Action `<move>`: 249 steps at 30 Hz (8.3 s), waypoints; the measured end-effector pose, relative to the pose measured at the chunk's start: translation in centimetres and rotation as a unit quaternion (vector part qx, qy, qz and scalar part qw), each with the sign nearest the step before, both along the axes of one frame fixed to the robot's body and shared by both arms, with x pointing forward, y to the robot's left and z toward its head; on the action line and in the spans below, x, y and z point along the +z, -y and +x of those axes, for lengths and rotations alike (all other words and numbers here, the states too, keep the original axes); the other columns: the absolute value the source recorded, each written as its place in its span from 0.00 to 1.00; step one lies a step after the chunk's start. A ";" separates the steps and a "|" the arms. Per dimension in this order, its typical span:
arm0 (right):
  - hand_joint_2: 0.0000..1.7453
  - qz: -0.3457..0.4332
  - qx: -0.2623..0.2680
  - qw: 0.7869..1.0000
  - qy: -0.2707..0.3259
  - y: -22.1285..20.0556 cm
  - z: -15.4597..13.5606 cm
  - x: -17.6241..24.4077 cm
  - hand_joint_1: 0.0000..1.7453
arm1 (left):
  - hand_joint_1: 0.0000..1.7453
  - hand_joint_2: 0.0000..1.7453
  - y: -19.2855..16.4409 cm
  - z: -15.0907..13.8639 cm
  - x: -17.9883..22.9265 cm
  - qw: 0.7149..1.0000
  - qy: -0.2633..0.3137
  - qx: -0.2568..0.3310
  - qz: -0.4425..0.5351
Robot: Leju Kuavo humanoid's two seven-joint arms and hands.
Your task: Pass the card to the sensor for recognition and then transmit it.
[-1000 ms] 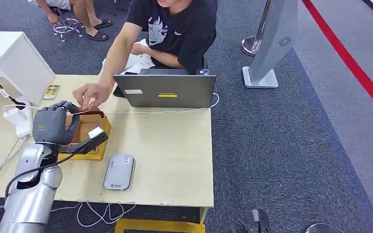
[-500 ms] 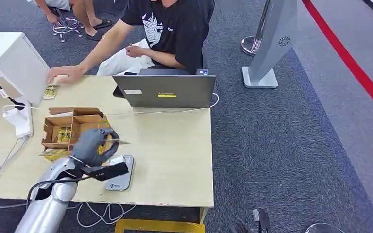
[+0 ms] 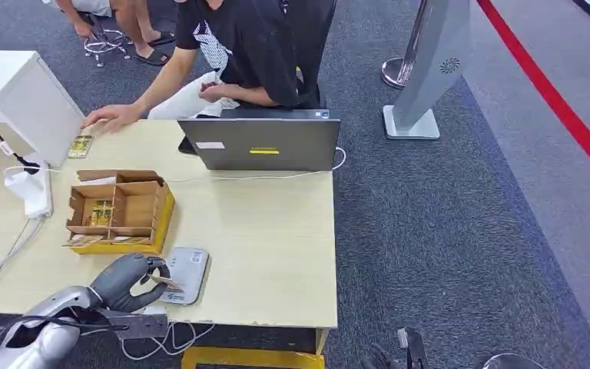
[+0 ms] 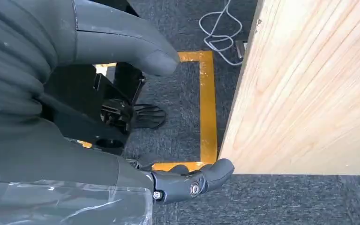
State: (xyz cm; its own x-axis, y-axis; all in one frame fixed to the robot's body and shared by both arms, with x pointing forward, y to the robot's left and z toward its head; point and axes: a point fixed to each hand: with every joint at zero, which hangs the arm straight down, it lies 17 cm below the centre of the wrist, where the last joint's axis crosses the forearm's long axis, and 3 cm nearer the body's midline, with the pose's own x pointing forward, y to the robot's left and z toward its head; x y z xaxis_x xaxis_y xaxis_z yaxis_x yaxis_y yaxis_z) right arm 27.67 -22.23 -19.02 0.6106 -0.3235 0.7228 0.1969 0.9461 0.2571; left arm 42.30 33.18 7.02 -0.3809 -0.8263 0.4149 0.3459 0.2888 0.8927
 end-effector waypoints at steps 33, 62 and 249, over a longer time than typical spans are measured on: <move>1.00 -0.003 0.004 1.000 -0.004 -0.2 0.1 0.0 0.00 | 1.00 1.00 5.9 3.4 27.7 0.866 0.455 0.133 -0.157; 1.00 0.003 0.006 1.000 -0.002 -0.5 0.2 0.1 0.00 | 0.01 1.00 -3.2 4.8 28.5 0.839 0.475 0.241 -0.110; 1.00 0.040 -0.046 0.998 0.008 0.5 -0.9 0.1 0.00 | 0.00 1.00 -12.6 4.2 4.9 0.925 0.255 0.218 0.176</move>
